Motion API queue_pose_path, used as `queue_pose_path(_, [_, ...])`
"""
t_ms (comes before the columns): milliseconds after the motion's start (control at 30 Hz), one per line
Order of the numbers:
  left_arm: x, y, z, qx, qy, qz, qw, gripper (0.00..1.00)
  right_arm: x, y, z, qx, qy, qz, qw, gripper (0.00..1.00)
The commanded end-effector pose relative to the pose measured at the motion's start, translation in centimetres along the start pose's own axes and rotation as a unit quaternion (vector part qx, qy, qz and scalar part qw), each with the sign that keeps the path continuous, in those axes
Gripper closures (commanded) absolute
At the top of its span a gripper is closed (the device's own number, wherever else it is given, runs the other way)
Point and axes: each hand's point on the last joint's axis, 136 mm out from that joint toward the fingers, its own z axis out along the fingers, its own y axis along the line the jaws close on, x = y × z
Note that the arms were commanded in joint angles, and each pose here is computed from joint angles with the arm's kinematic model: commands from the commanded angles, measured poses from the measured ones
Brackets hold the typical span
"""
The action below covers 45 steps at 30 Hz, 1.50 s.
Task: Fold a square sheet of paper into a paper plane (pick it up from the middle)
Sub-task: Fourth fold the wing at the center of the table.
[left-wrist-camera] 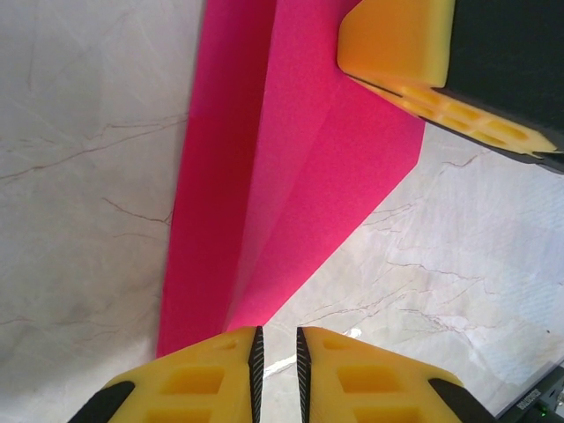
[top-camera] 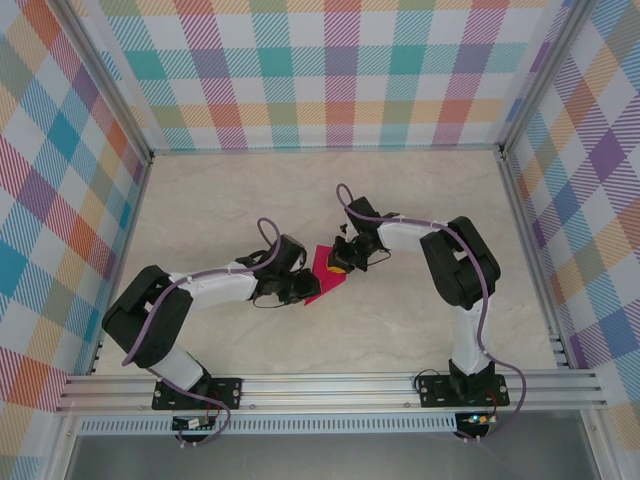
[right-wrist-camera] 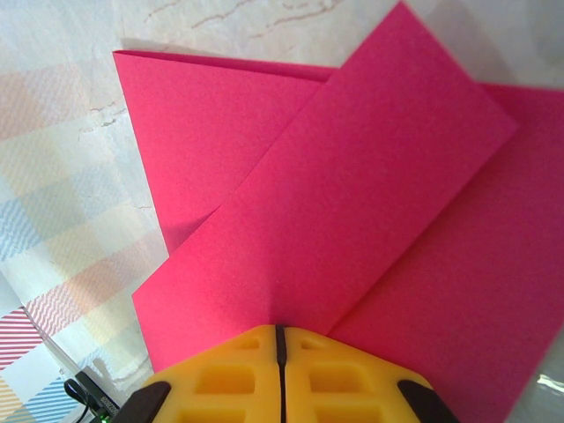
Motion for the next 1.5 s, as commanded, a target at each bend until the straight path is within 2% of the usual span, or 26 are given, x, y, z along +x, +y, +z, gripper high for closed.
queue_pose_path(0, [0.9, 1.6, 0.6, -0.037, 0.011, -0.008, 0.999, 0.80, 1.0, -7.1, 2.4, 0.115, 0.010, 0.058, 0.992, 0.94])
queue_pose_path(967, [3.4, 5.7, 1.7, -0.092, 0.045, -0.021, 0.995, 0.81, 1.2, -7.5, 2.7, 0.122, 0.015, 0.063, 0.990, 0.94])
queue_pose_path(1200, [5.3, 7.7, 1.6, -0.118, 0.066, -0.024, 0.991, 0.94, 1.2, -7.7, 2.7, 0.126, 0.016, 0.065, 0.990, 0.94])
queue_pose_path(1467, [6.5, 9.2, 1.3, -0.143, 0.080, -0.017, 0.986, 0.98, 1.2, -7.9, 2.7, 0.134, 0.020, 0.068, 0.988, 0.94])
